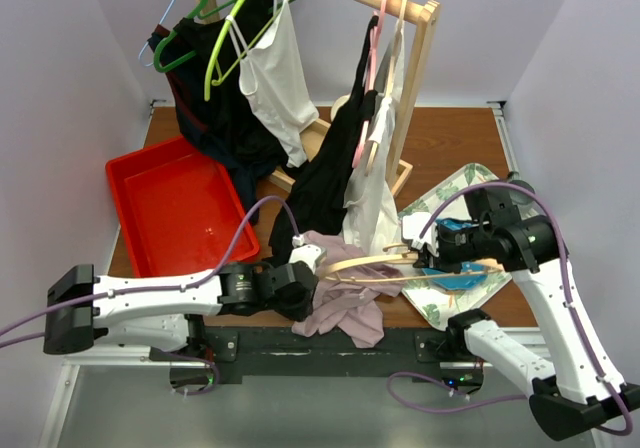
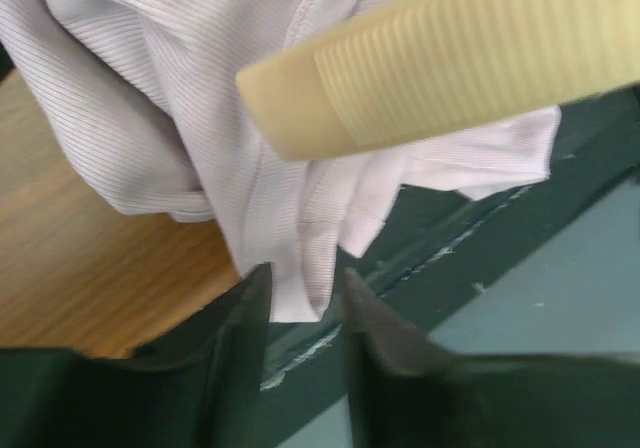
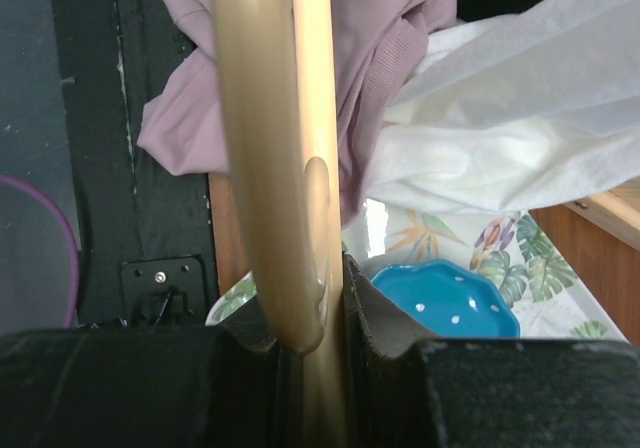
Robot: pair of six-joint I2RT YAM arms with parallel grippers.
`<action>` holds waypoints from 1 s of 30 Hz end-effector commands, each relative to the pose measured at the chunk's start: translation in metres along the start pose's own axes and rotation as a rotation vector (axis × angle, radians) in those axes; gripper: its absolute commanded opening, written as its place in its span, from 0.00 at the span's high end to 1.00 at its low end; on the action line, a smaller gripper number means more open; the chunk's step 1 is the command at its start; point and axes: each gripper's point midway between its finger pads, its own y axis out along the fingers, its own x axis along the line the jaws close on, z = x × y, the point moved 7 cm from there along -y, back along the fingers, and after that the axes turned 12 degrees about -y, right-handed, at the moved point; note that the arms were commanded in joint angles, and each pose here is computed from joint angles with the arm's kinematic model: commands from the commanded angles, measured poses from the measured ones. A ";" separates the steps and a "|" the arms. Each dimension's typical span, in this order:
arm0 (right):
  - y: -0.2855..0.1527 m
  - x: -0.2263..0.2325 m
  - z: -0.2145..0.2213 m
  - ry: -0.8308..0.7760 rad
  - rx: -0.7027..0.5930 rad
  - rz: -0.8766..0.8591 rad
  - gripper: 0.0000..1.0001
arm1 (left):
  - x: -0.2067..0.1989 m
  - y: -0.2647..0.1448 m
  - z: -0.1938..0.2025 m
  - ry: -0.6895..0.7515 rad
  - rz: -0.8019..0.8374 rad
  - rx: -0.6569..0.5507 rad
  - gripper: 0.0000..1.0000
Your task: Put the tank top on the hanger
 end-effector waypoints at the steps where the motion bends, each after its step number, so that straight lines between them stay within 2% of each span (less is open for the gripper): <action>1: -0.005 0.018 -0.008 0.052 -0.026 -0.102 1.00 | -0.012 -0.004 -0.003 -0.020 0.067 -0.009 0.56; 8: -0.003 0.016 -0.006 0.048 -0.009 -0.117 1.00 | -0.003 0.018 0.004 0.032 -0.125 0.043 0.53; 12: -0.004 0.016 -0.006 0.042 0.003 -0.114 1.00 | 0.000 0.023 0.004 0.043 -0.205 0.026 0.61; 13: -0.003 0.015 -0.006 0.044 0.003 -0.115 1.00 | 0.002 0.023 0.004 0.052 -0.228 0.019 0.68; 14: -0.003 0.015 -0.005 0.043 0.004 -0.117 1.00 | 0.002 0.022 0.002 0.051 -0.232 0.012 0.89; 16: -0.001 0.015 -0.005 0.044 0.001 -0.127 1.00 | 0.001 0.021 0.001 0.056 -0.230 0.004 1.00; 24: 0.010 0.015 -0.013 0.015 -0.046 -0.216 1.00 | 0.012 0.002 -0.023 0.009 -0.251 -0.087 1.00; 30: 0.017 0.015 -0.019 0.004 -0.062 -0.273 1.00 | 0.016 -0.009 -0.037 -0.031 -0.180 -0.104 1.00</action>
